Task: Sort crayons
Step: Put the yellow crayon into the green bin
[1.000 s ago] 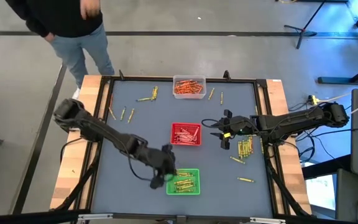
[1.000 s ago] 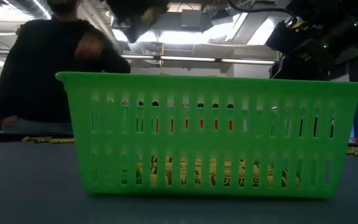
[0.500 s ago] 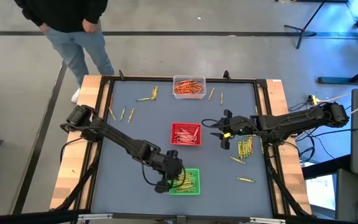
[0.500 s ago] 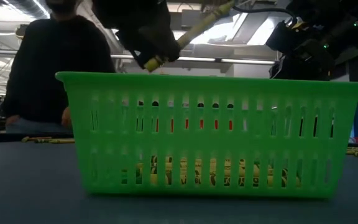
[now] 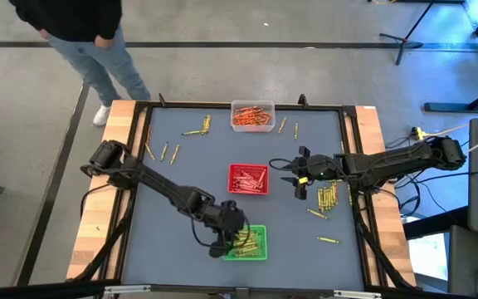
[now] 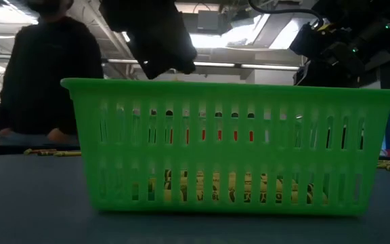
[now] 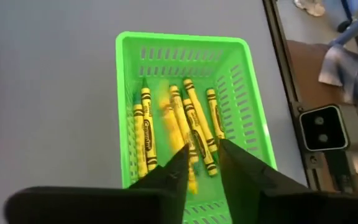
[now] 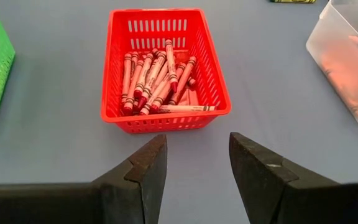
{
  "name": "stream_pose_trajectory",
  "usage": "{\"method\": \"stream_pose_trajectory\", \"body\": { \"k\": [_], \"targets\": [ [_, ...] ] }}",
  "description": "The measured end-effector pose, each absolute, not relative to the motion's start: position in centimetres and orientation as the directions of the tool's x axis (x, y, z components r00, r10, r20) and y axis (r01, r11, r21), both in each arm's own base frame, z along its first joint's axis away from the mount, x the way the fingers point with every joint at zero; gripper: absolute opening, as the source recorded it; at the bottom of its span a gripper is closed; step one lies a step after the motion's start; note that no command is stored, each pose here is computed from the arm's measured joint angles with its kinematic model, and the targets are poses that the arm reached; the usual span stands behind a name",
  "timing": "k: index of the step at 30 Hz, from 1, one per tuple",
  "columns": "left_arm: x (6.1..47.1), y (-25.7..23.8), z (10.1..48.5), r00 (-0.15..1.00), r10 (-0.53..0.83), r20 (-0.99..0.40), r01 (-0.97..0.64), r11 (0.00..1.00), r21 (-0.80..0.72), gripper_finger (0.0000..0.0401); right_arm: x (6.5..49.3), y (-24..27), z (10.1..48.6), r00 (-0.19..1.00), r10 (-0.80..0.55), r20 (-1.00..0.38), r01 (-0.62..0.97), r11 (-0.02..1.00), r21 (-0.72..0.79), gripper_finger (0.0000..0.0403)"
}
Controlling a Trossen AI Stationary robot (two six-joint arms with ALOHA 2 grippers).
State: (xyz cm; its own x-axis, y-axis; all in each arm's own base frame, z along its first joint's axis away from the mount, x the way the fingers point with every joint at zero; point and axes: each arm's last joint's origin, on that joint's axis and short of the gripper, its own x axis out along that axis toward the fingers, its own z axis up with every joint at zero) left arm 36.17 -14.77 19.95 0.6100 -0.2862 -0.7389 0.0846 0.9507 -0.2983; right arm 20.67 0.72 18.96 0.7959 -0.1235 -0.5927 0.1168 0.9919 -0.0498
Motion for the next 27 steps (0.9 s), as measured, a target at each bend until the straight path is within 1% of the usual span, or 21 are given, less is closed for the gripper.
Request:
{"method": "stream_pose_trajectory", "body": {
  "k": [4,6,7,13,17,20,22,24,27],
  "targets": [
    [36.2,-14.0,20.2,0.584,-0.337,-0.738,0.081,0.929,-0.360,0.0108,20.7,0.7,19.0,0.796,-0.124,-0.593,0.120,0.992,-0.045,0.0170],
    [36.1,-13.2,21.0,0.576,-0.352,-0.738,0.068,0.920,-0.385,0.0115,20.7,0.7,19.0,0.796,-0.124,-0.593,0.120,0.992,-0.045,0.0170],
    [35.8,-12.8,21.5,0.582,-0.330,-0.743,0.041,0.925,-0.379,0.0115,20.7,0.7,19.0,0.796,-0.124,-0.593,0.120,0.992,-0.045,0.0170],
    [33.4,-10.0,25.2,0.632,-0.081,-0.771,-0.132,0.969,-0.210,0.0113,20.7,0.7,19.0,0.795,-0.124,-0.593,0.121,0.992,-0.045,0.0170],
    [31.3,-7.1,27.5,0.620,0.136,-0.773,-0.305,0.949,-0.078,0.0113,20.7,0.7,19.0,0.797,-0.123,-0.592,0.121,0.992,-0.044,0.0170],
    [29.7,-4.9,28.5,0.561,0.258,-0.787,-0.421,0.907,-0.004,0.0113,20.7,0.7,19.0,0.799,-0.124,-0.589,0.121,0.992,-0.044,0.0170],
    [28.7,-3.4,28.9,0.500,0.325,-0.803,-0.498,0.866,0.040,0.0113,20.7,0.7,19.0,0.798,-0.124,-0.590,0.122,0.992,-0.043,0.0170],
    [28.0,-1.9,28.9,0.432,0.372,-0.822,-0.564,0.822,0.076,0.0113,20.7,0.7,19.0,0.798,-0.124,-0.590,0.122,0.992,-0.044,0.0170],
    [27.1,0.0,28.7,0.335,0.398,-0.854,-0.626,0.771,0.115,0.0113,20.7,0.7,19.0,0.797,-0.124,-0.591,0.122,0.992,-0.044,0.0170]
  ]
}}
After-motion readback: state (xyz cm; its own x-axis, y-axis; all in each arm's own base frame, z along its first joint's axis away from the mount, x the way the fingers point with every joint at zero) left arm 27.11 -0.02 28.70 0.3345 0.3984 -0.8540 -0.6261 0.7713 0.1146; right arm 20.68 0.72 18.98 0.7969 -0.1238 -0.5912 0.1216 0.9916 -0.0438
